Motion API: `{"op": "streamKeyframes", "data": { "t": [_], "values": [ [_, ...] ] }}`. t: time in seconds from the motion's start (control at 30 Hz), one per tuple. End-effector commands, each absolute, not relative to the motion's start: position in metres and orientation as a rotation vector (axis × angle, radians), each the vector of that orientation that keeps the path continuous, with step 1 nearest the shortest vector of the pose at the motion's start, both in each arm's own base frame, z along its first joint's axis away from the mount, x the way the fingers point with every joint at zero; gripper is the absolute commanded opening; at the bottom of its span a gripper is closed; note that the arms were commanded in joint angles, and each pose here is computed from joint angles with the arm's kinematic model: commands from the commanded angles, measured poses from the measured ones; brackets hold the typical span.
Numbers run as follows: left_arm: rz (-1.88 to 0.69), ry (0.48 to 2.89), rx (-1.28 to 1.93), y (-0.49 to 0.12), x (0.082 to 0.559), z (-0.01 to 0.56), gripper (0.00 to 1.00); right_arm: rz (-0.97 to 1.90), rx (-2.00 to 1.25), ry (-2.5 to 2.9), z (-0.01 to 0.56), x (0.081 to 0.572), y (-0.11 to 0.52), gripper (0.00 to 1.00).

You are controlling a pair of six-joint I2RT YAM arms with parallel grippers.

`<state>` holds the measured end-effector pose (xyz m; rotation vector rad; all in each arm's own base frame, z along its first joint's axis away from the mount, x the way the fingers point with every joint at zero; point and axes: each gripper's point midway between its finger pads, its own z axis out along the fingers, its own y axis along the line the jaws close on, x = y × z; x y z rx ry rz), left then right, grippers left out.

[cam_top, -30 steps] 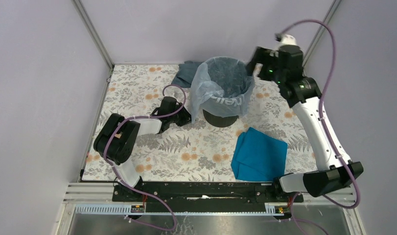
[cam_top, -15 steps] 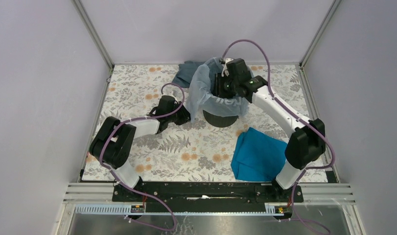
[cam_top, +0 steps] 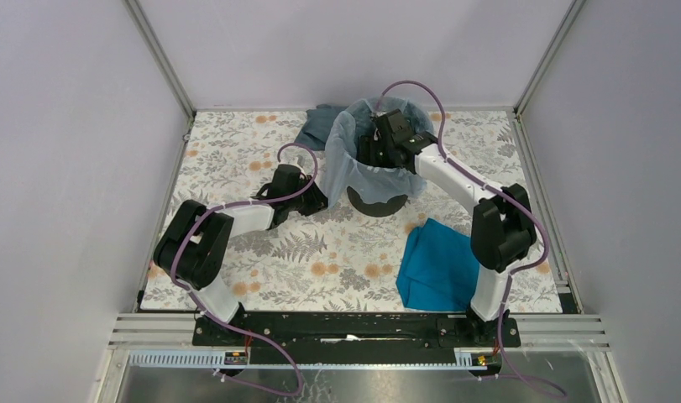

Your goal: Put the trash bags into the trash bin

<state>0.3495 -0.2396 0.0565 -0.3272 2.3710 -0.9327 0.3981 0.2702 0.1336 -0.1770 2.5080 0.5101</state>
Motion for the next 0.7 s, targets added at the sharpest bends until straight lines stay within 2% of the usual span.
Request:
{"op": "streamKeyframes", "data": {
  "t": [0.0, 0.13, 0.3, 0.5, 0.57, 0.67],
  "values": [
    [-0.894, 2.307, -0.287, -0.235, 0.361, 0.075, 0.19, 0.320, -0.203, 2.392, 0.190, 0.399, 0.237, 0.79],
    [-0.888, 2.314, -0.288, -0.234, 0.361, 0.071, 0.12, 0.189, -0.185, 2.325, 0.226, 0.401, 0.212, 0.88],
    [-0.884, 2.330, -0.296, -0.234, 0.359, 0.062, 0.09, 0.171, -0.201, 2.234, 0.258, 0.414, 0.209, 0.91],
    [-0.899, 2.324, -0.296, -0.236, 0.358, 0.065, 0.09, 0.180, -0.214, 2.186, 0.262, 0.445, 0.227, 0.91],
    [-0.908, 2.318, -0.293, -0.237, 0.358, 0.068, 0.09, 0.136, -0.195, 2.175, 0.251, 0.460, 0.227, 0.86],
    [-0.919, 2.307, -0.293, -0.238, 0.356, 0.074, 0.10, 0.101, -0.150, 2.152, 0.229, 0.479, 0.229, 0.70]
  ]
}}
